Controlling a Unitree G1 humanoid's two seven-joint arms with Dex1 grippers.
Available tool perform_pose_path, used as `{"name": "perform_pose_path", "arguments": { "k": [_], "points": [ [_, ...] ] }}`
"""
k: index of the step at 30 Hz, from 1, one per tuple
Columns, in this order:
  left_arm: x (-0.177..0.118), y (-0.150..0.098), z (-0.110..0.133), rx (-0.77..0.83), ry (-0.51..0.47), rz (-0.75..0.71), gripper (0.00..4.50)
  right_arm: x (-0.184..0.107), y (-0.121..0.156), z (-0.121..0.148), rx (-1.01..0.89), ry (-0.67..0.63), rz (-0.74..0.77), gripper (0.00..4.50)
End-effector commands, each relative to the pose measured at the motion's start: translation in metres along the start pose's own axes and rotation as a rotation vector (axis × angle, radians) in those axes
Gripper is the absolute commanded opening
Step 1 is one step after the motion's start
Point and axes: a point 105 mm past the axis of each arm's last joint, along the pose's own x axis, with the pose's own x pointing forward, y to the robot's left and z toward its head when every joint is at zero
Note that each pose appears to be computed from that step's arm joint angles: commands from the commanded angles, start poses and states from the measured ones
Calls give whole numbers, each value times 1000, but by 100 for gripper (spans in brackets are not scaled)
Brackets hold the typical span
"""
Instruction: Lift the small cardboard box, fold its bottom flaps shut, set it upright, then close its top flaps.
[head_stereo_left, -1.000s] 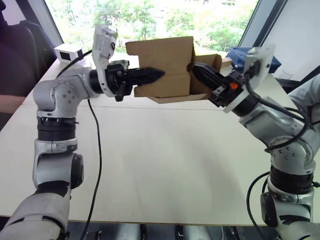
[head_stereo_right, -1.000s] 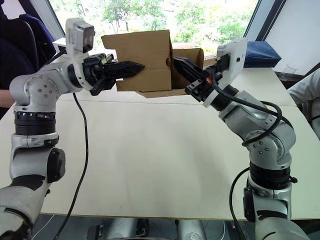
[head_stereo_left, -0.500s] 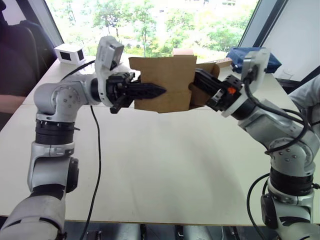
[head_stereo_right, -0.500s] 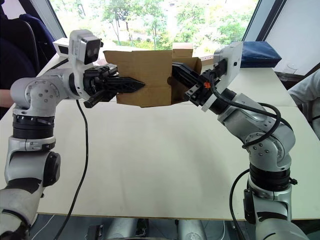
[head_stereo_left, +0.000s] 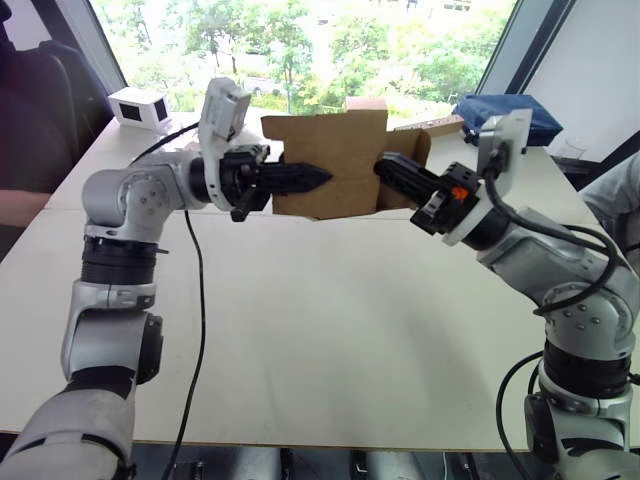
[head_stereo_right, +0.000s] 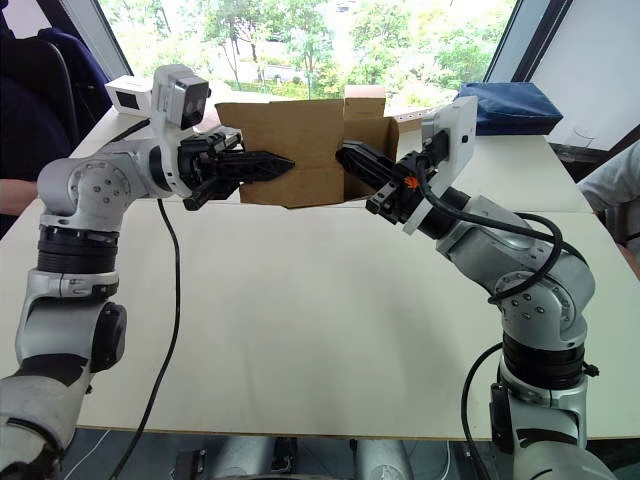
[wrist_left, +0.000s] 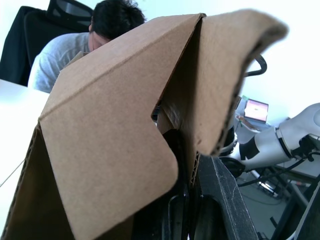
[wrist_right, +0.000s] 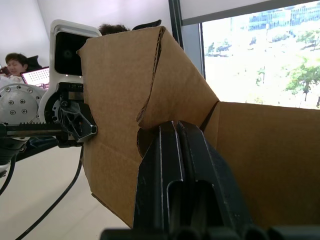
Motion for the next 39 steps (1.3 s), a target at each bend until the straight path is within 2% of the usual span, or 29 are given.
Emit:
{"name": "perform_pose_path", "arguments": {
  "k": [1,5,10,15,17,24,29,39],
  "points": [
    [4,-5,7,40,16,-14,0,-2,24,9,-43,-19,96,4],
    [-3,-6,11,39,16,-4,0,-32,5,10,-49,25,17,4],
    [-7,-8,12,39,19,-5,0,-62,8,18,34,52,29,4],
    [-7,-10,13,44,19,-18,0,-75,29,-13,93,227,79,4],
    [-5,-10,14,46,17,-24,0,-76,35,-25,109,266,86,4],
    [0,-15,14,49,19,-49,0,-64,31,-43,54,277,43,4],
    [3,-23,11,38,39,-86,0,-57,13,-42,-16,224,-36,4],
    [3,-27,-2,5,63,-103,0,-54,14,-29,-8,156,-10,4]
  ]
}}
